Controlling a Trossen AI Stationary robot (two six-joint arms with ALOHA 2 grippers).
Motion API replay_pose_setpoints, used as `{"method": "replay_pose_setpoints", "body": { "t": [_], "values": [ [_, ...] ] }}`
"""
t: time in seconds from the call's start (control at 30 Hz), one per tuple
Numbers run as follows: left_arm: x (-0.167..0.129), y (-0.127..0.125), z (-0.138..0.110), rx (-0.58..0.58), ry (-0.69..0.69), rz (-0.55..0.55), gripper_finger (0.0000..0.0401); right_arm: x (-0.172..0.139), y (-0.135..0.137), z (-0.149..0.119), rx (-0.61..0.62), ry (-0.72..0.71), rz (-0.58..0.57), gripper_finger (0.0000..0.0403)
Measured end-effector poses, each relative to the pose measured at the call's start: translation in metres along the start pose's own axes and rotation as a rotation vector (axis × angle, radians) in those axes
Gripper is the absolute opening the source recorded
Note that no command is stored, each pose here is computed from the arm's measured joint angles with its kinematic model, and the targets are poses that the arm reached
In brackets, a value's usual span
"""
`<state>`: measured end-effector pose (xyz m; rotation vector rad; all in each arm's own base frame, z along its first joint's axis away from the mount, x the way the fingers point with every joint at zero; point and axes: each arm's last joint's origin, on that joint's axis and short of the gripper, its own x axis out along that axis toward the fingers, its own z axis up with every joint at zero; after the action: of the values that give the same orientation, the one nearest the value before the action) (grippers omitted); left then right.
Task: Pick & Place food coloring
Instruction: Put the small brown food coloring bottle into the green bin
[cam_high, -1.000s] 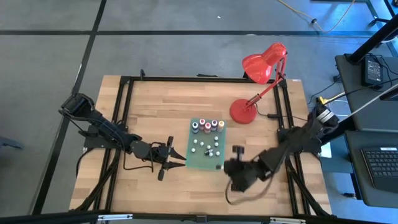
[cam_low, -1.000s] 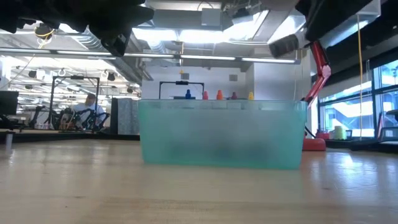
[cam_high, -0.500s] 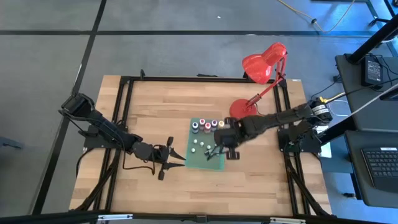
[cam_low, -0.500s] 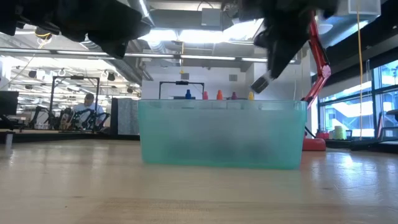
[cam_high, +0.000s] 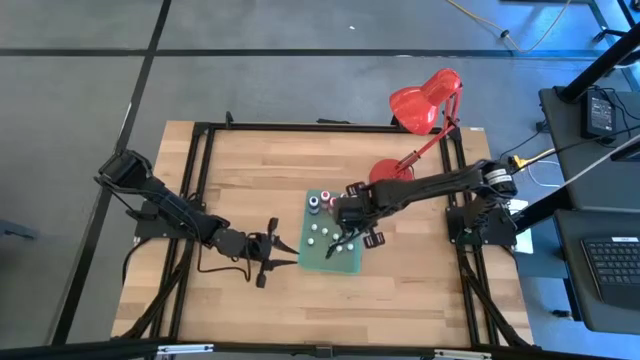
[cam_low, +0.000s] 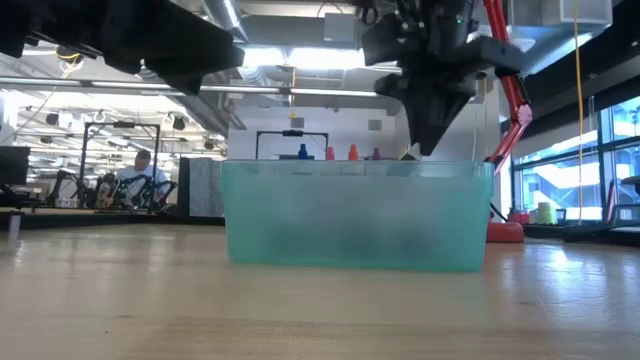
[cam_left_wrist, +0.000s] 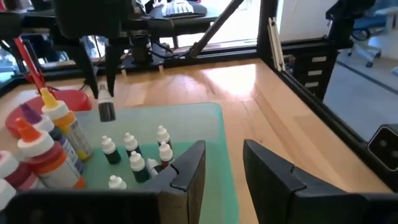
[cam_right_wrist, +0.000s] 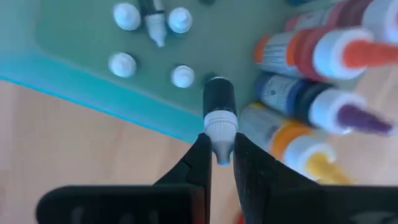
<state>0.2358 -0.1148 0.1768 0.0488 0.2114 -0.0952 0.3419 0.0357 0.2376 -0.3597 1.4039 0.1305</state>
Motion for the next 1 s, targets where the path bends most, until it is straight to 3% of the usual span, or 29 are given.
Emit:
{"method": "replay_pose_setpoints", "body": {
  "t": [0.13,0.4,0.57,0.8,1.0],
  "values": [
    [0.0,0.0,-0.001,0.006,0.006,0.004,0.0103,0.006,0.002,0.004,-0.163,0.043,-0.103,0.0049],
    [0.0,0.002,0.0,0.216,0.006,0.06,0.0107,0.021,0.025,0.015,-0.512,0.168,-0.32,0.0049],
    [0.0,0.003,0.0,0.28,0.011,0.093,0.0103,0.033,0.045,0.027,-0.701,0.227,-0.476,0.0051],
    [0.0,0.003,-0.002,0.289,0.024,0.091,0.0104,0.059,0.069,0.034,-1.064,0.379,-0.51,0.0052],
    [0.0,0.003,-0.002,0.286,0.03,0.09,0.0101,0.065,0.073,0.035,-1.204,0.421,-0.483,0.0052]
  ]
}}
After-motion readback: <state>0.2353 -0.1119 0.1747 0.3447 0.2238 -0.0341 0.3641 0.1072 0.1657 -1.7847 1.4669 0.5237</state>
